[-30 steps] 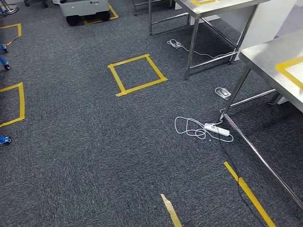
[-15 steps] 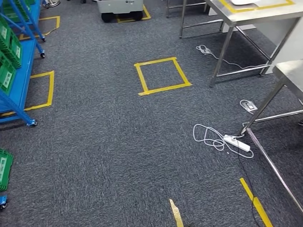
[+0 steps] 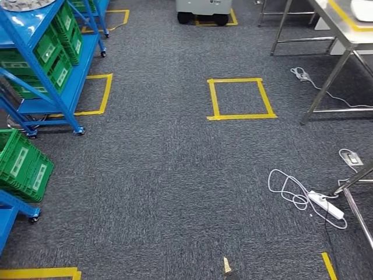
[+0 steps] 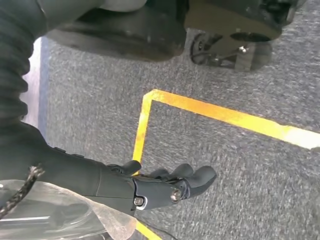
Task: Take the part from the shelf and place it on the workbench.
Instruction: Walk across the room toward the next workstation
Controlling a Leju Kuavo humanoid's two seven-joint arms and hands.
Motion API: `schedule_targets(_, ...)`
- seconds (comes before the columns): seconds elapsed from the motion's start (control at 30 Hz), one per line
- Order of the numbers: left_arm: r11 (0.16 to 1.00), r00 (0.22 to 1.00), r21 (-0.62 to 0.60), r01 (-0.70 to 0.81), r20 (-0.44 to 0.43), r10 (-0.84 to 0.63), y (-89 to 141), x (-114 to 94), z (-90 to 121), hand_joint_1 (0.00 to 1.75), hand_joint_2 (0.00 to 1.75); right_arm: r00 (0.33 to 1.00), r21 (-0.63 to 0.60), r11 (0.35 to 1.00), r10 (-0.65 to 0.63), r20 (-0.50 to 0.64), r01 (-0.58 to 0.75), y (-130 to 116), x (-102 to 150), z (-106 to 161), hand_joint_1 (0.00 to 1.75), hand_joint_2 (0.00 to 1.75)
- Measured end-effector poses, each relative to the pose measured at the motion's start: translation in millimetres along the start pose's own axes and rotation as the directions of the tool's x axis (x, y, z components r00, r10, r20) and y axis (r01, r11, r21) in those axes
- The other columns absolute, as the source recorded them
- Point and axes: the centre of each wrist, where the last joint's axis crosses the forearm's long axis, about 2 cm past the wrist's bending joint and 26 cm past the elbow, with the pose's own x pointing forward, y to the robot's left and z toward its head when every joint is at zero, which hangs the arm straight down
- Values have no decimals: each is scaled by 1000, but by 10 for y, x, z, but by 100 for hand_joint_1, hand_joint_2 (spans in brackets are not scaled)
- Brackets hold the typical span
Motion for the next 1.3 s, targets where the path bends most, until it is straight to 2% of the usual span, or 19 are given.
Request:
schedule_targets(0.53,1000,1000,5,2,3,-2,22,4,-6,0,0,1000,16,1000,4,-9,-4,61,-36,31,0,175)
schedule_targets(0.87,1000,1000,-1,3,3,-3,15,8,-3,0,0,1000,6,1000,-1,7,1,1,48,2,0,175)
schedule_targets(1.3,1000,1000,3,6,4,-6,13,3,-4,0,0,1000,14,1000,2,-9,-2,47,-7,24,0,175)
